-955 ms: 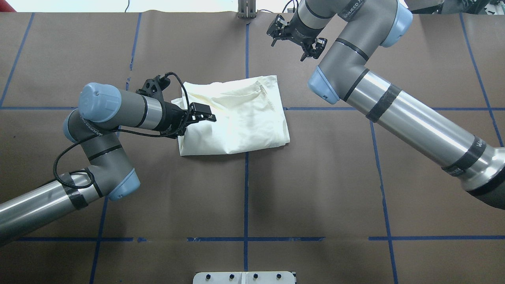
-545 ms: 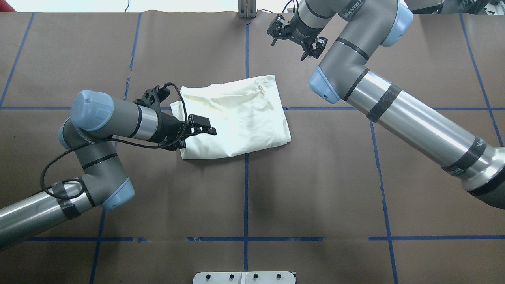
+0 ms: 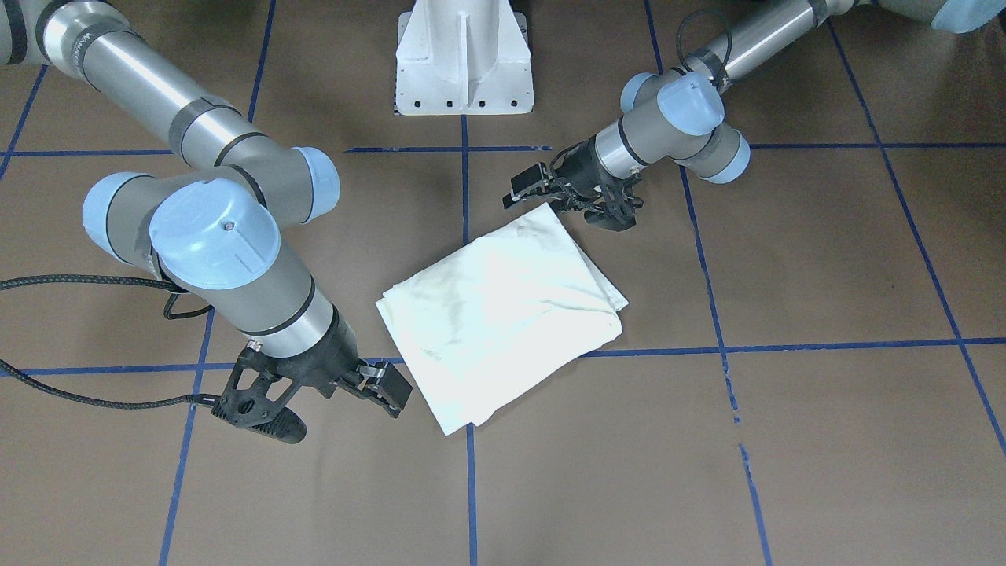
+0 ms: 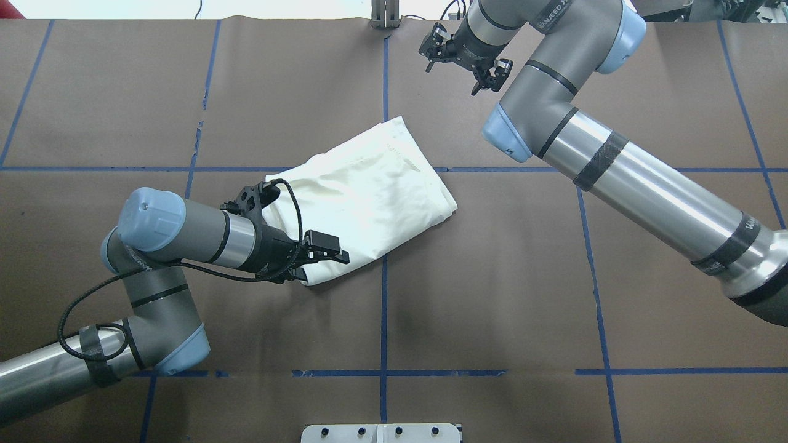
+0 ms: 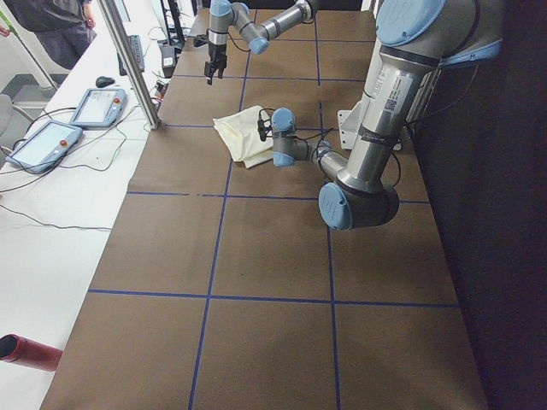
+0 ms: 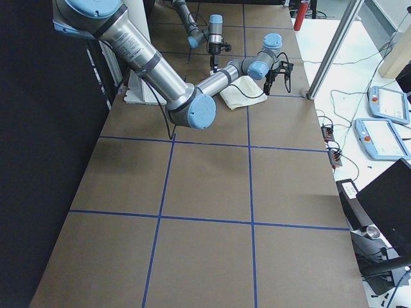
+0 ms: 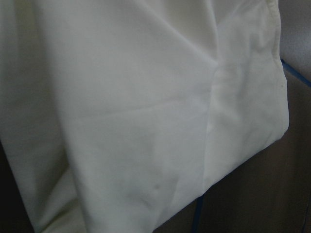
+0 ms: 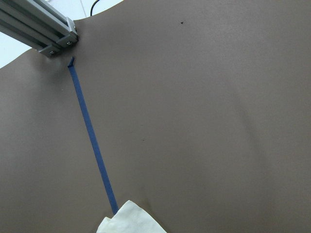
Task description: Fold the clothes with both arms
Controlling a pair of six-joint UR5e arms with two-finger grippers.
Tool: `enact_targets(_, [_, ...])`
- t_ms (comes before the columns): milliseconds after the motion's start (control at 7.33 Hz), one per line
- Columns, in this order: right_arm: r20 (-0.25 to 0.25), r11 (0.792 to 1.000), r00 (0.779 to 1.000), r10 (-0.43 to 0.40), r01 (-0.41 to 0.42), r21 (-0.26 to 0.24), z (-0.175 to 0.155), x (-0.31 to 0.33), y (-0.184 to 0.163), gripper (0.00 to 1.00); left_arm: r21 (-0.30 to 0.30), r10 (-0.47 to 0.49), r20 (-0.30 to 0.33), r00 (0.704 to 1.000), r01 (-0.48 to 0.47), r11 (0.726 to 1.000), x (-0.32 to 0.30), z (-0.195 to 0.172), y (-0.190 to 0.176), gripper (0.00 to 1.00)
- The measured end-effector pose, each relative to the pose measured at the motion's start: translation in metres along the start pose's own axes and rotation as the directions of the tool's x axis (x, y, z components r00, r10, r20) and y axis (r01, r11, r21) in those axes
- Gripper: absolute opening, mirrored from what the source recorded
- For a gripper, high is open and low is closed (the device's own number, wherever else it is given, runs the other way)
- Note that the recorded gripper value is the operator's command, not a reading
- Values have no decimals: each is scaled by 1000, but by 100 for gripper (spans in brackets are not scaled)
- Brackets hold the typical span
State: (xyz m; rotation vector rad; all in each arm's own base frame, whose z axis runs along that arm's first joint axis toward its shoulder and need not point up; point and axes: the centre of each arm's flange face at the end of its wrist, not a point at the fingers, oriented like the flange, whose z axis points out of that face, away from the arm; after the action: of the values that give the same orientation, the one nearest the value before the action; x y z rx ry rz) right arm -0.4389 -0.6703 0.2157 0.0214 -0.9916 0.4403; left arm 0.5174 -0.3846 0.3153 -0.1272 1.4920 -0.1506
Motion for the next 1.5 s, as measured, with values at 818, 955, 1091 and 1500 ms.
enact_targets(818, [-42, 994, 993, -110, 110, 16, -18, 79, -37, 100, 97, 58, 9, 998, -58, 994, -43, -105, 26, 100])
enact_targets(955, [-91, 985, 981, -169, 171, 18, -33, 113, -52, 100, 156, 113, 61, 992, -121, 980, -54, -145, 3, 100])
enact_targets(1091, [-150, 970, 960, -237, 241, 8, -54, 150, -68, 100, 216, 162, 138, 977, -189, 958, -62, -188, -28, 100])
enact_targets(1500, [-268, 902, 862, -430, 422, -88, -119, 293, -120, 100, 259, 279, 522, 806, -462, 848, -116, -331, -126, 100])
